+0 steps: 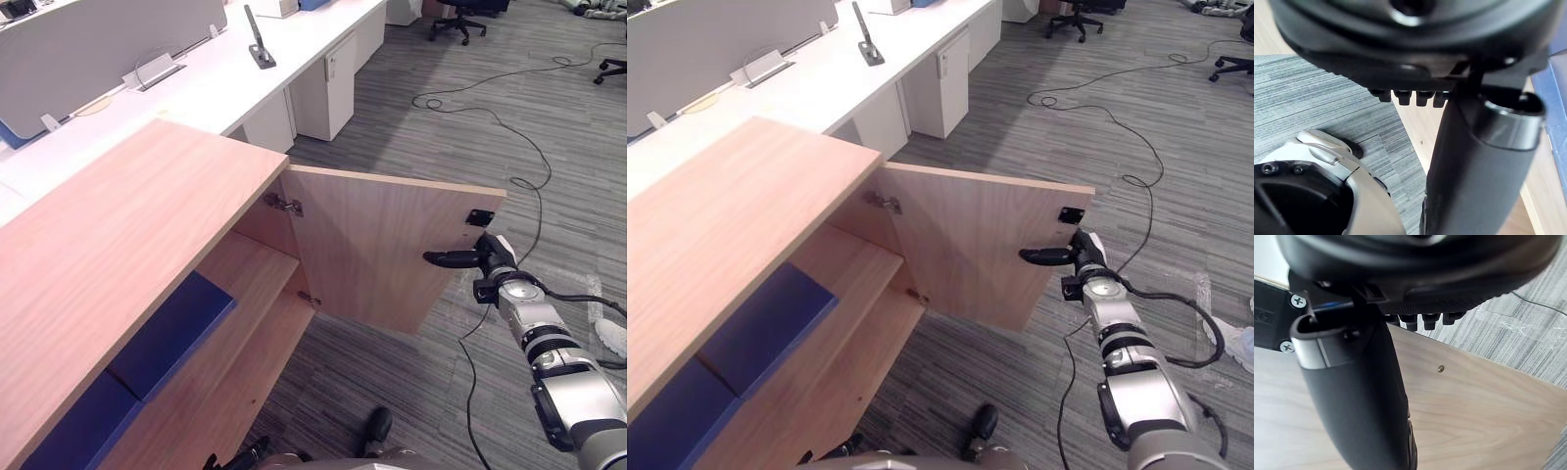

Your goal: Walk over to the cabinet, pick up the folder, carry it to the office cabinet, place the folder inside the office cabinet, then close the office cabinet door

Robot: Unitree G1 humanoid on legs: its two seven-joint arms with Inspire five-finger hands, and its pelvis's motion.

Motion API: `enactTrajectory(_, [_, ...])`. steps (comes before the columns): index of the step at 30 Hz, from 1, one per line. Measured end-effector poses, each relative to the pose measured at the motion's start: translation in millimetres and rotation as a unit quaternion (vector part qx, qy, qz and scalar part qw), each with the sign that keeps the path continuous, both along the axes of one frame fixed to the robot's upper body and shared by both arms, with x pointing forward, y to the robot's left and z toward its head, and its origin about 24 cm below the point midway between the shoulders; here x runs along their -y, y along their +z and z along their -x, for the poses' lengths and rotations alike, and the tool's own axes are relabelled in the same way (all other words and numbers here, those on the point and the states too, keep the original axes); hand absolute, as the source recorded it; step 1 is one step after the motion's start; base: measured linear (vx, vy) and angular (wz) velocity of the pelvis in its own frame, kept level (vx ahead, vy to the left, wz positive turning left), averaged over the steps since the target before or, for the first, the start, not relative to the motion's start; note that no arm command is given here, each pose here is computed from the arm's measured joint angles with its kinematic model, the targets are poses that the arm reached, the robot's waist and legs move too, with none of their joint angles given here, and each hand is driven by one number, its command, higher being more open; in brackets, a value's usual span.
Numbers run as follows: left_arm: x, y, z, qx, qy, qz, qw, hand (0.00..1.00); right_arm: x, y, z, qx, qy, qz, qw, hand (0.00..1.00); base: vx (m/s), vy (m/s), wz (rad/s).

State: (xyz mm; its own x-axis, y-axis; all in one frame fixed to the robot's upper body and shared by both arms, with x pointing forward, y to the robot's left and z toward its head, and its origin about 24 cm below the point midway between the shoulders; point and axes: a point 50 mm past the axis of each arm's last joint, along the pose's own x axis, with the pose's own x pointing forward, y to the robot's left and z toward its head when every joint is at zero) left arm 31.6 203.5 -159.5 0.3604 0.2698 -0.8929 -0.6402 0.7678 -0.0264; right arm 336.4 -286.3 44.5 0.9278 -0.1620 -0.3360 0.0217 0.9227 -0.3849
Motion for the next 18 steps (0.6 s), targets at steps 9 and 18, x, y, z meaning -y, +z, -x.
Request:
enactTrajectory(9, [-2.2,-0.6,14.7,-0.008,0.009,0.008,1.0,1.0,-35.9,19.2,22.2,-0.043,0.27,0.104,0.956,1.0,0.12,-0.094,-0.27])
enactTrajectory(18, [-10.7,-3.3,31.3,-0.033,0.045,-0.001,0.998,1.0,-117.0,-17.5,113.2,-0.183,0.606,0.069,0.771,1.0,0.12,-0.057,-0.23])
